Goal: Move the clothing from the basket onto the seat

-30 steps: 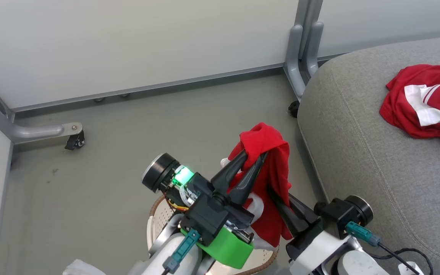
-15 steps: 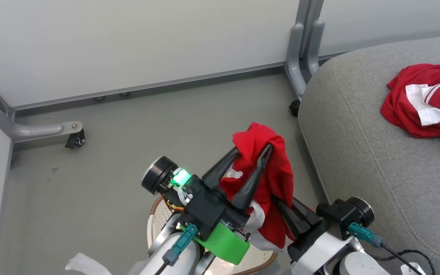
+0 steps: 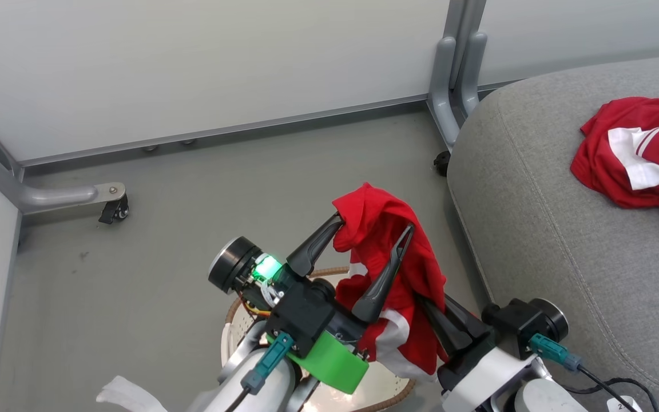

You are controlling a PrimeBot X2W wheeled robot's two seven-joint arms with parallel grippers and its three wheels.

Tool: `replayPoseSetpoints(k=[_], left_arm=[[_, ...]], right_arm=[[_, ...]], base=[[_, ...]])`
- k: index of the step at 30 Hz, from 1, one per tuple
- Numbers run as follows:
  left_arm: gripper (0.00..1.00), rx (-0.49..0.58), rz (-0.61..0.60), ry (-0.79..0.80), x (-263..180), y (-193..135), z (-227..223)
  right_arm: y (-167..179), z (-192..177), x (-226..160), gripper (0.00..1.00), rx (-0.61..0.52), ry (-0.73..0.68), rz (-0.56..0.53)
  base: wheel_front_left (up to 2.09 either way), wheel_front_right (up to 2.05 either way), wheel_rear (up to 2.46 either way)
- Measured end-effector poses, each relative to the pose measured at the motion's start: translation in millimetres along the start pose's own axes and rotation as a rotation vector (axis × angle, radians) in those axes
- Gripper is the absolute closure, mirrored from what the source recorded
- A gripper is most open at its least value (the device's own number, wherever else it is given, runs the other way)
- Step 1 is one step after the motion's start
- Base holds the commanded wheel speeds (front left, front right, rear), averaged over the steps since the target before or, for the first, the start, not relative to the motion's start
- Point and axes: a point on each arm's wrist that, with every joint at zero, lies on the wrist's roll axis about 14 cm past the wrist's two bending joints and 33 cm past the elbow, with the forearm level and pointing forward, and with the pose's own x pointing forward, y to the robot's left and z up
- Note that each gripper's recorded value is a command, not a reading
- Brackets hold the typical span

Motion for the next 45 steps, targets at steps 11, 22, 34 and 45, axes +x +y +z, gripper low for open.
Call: replayPoseSetpoints(k=[11, 22, 34, 45], left_arm=[[0.00, 0.006, 0.007, 0.011, -0.6, 2.4, -3.2], [0.00, -0.066, -0.003, 0.134, -10.6, 8.9, -48.2], [0.00, -0.118, -0.087, 0.231, -8.7, -2.3, -95.1], [0.00, -0.173, -0.202, 0.274, 1.6, -28.6, -120.0]], right_arm=[[-24.6, 11.2, -8.4, 1.00, 0.012, -0.038, -0.095], [-57.6, 49.4, -9.0, 1.00, -0.011, -0.158, -0.190], [-112.3, 82.1, -41.0, 1.00, -0.061, -0.251, -0.391], [-145.2, 87.2, -103.2, 1.00, -0.110, -0.240, -0.608]], base=[[0.00, 0.00, 0.00], [0.00, 0.00, 0.00], [0.00, 0.00, 0.00], [0.00, 0.00, 0.00]])
